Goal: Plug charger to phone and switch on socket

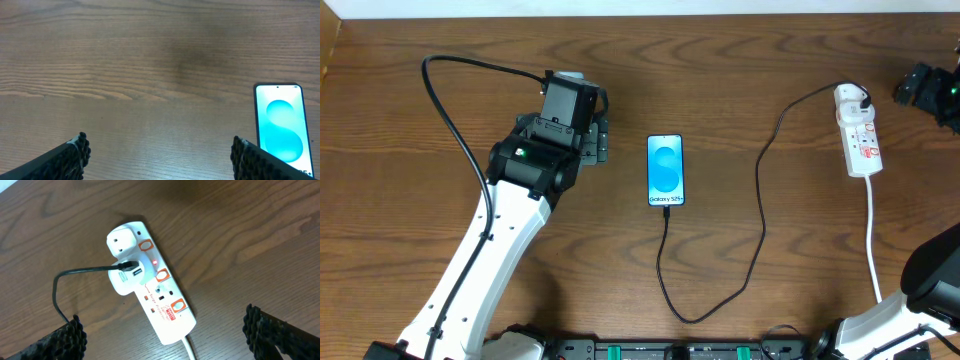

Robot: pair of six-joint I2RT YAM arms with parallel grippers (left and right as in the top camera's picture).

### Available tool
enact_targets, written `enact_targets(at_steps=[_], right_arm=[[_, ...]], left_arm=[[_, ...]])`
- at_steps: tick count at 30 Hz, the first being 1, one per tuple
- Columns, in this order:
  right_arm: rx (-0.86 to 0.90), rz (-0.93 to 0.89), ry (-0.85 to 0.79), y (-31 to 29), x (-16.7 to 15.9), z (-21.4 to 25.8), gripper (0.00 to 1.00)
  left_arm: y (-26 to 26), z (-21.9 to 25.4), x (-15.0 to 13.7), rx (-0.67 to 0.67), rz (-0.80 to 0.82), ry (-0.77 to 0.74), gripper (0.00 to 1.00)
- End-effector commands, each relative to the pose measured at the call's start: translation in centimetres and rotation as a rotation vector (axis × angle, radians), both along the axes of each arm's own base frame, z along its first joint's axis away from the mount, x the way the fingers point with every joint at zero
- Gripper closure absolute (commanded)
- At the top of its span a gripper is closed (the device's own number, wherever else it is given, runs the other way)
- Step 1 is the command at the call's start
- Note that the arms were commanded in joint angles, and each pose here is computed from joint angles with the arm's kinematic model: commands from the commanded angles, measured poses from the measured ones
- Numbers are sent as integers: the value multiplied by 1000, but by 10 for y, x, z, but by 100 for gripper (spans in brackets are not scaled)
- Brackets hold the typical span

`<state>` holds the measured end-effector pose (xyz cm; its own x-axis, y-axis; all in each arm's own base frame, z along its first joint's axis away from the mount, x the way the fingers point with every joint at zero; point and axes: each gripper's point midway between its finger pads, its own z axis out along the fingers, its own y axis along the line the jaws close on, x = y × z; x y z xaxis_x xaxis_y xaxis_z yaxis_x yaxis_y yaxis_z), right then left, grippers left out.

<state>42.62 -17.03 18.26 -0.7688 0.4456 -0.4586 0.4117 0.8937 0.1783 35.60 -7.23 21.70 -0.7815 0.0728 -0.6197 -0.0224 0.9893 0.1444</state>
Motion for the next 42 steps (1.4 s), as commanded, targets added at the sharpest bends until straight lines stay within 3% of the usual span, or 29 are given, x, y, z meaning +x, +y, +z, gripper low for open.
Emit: enact_targets(at_steps=[1,5,17,23,29,35,42], right_arm=[[2,-11,4,0,1,-1,1],[2,-11,4,0,1,-1,1],[2,-11,4,0,1,-1,1],[2,-11,4,0,1,-1,1],[2,-11,4,0,1,-1,1],[2,-11,4,0,1,-1,1],[2,-11,4,0,1,-1,1]], left_arm=[[4,1,-2,12,6,-1,8],[9,3,-14,19,6,18,8],[41,-30,-100,28,6,44,8],[48,-45,-92,-85,50,-238,9],[48,-32,-85,-271,27,-599,8],[60,-3,-94,-342,15,-925,8],[70,-3,-104,-344,42,-1010,8]])
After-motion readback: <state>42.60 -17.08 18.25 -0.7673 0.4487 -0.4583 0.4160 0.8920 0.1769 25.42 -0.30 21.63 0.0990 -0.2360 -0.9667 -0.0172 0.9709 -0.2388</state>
